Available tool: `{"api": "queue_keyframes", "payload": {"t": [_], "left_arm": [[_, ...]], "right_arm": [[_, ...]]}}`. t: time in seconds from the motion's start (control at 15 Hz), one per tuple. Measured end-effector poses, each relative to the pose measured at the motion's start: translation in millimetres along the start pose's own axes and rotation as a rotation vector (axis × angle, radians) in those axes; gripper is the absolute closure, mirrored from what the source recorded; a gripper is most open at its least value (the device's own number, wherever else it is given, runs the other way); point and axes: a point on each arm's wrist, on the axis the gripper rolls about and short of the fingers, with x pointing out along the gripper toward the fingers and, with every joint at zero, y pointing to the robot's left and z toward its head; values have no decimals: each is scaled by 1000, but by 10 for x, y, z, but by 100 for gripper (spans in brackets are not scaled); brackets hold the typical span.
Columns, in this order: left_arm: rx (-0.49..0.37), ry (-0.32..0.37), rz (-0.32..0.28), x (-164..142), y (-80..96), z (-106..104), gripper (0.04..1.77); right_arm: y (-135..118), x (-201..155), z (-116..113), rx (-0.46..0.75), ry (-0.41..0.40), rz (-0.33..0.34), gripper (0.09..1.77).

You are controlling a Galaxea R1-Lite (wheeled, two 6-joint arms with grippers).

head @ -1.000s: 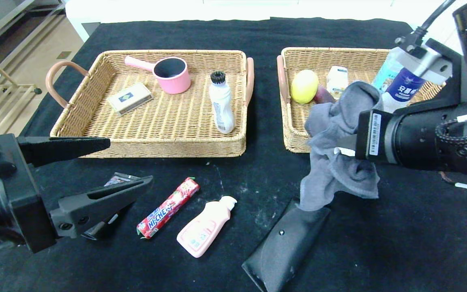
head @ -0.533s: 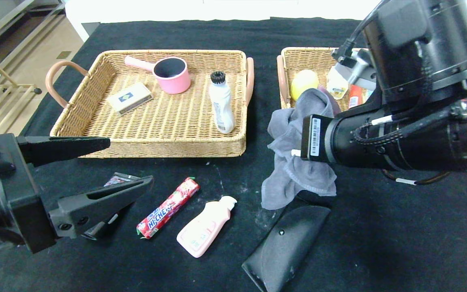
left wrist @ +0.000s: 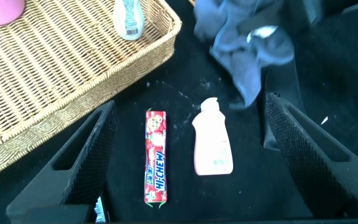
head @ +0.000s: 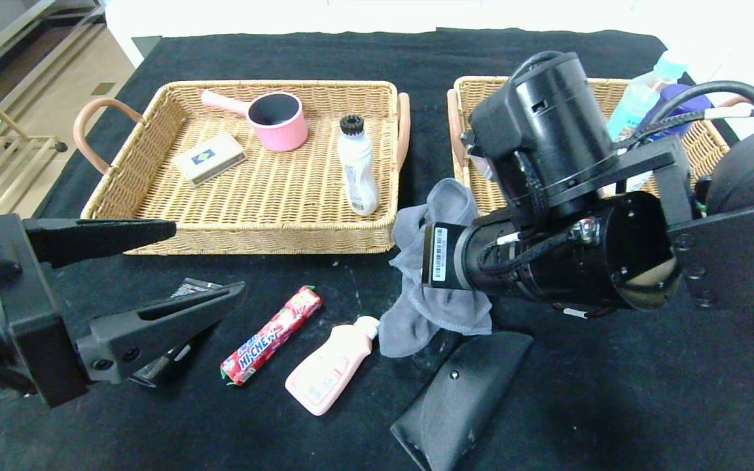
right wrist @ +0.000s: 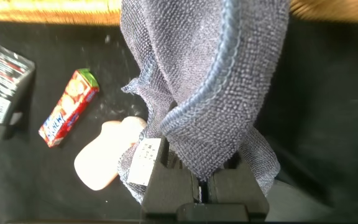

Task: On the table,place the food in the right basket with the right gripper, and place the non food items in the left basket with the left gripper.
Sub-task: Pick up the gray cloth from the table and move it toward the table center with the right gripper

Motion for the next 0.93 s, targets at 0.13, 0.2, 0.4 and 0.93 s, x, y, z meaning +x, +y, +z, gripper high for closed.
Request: {"api": "queue_keyframes", "payload": {"t": [0.13,0.2,0.4,0.93], "left_arm": [[0,-1,0,-1,0,1,9],[0,-1,0,-3,0,1,9],[0,-1,0,-3,0,1,9],[0,-1,0,-7,-1,1,9]], "right_arm": [[12,98,-53,-2,19,-13,168],[17,136,-75,-6,26,-19,168],[20,189,-103,-10,35,-28,168],[19,209,-115,-13,32,-42,88]]}}
